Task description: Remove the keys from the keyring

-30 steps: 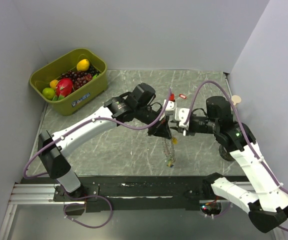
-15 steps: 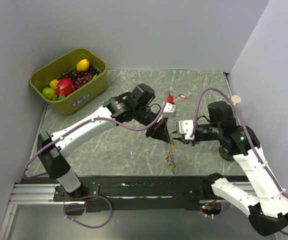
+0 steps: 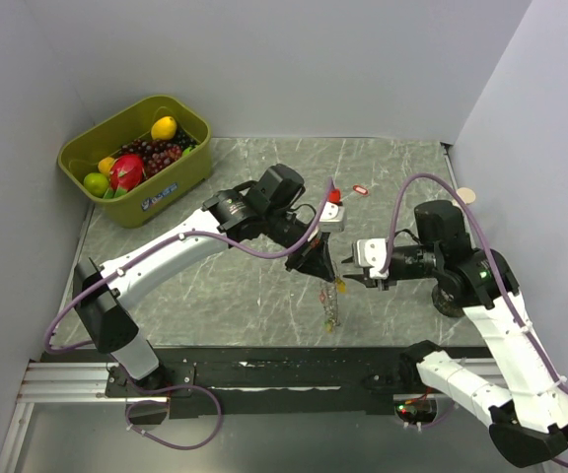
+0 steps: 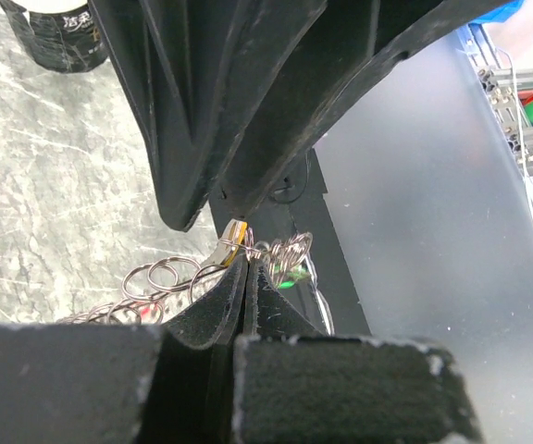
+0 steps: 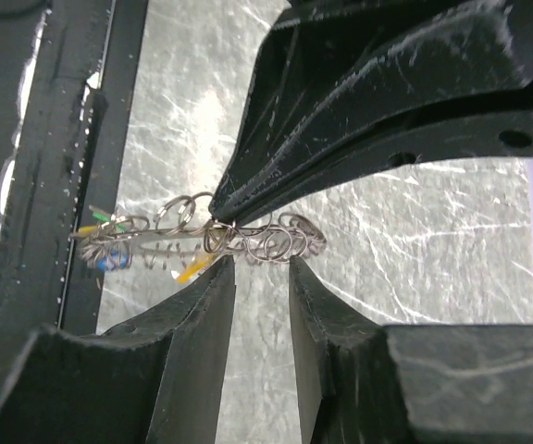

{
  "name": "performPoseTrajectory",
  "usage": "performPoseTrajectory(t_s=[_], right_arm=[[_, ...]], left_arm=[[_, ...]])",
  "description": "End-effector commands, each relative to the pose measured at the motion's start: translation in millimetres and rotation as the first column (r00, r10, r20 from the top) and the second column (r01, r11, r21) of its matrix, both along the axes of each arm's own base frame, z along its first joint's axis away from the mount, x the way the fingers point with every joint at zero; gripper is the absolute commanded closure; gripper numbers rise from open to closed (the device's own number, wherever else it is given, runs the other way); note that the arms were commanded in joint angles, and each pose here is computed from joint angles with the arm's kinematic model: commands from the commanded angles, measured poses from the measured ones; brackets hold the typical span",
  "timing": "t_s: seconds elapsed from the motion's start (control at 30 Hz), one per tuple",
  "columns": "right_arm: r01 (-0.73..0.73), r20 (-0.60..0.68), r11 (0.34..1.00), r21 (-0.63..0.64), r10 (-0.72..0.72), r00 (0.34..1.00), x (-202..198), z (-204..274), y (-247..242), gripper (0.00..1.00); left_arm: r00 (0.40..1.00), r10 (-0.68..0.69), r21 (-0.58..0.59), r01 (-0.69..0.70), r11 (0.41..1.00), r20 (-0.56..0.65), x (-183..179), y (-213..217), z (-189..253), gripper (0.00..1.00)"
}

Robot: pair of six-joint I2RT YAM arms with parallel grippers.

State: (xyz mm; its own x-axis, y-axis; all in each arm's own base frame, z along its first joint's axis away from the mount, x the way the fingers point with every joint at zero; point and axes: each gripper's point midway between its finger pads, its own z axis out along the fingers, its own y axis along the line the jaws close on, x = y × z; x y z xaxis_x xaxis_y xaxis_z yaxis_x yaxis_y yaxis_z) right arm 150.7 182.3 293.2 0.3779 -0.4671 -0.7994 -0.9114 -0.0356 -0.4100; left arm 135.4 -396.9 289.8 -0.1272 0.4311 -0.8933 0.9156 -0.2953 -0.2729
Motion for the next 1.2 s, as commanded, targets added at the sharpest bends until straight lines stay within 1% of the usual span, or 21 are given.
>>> performPoseTrajectory(t_s=[0.0,0.2,0.57,0.93,1.17], right_arm=[[-0.044,0.011,0.998,0.042,0.043,0.999,-6,16,5,0.62],[-0.054,-0.004,0.998,0.022,0.055,0.999,-3,10,6,0.62],[-0.127,-0.065,0.991,0.053,0.130,0.989,-21,5,11,0.62],[-0.157,-0.104,0.985,0.065,0.163,0.981,-22,-3,18,0.62],[-0.169,-0.111,0.983,0.065,0.176,0.978,-23,-6,22,0.65]], left_arm=[[0.997,-0.063,-0.106,0.067,0.992,0.047,-13,6,38,0.99],[0.996,-0.080,-0.114,0.085,0.990,0.046,-17,7,41,0.99],[0.996,-0.084,-0.111,0.088,0.990,0.040,-16,6,40,0.99],[0.996,-0.084,-0.106,0.087,0.991,0.030,-15,5,38,0.99],[0.996,-0.086,-0.105,0.089,0.990,0.030,-15,5,38,0.99]])
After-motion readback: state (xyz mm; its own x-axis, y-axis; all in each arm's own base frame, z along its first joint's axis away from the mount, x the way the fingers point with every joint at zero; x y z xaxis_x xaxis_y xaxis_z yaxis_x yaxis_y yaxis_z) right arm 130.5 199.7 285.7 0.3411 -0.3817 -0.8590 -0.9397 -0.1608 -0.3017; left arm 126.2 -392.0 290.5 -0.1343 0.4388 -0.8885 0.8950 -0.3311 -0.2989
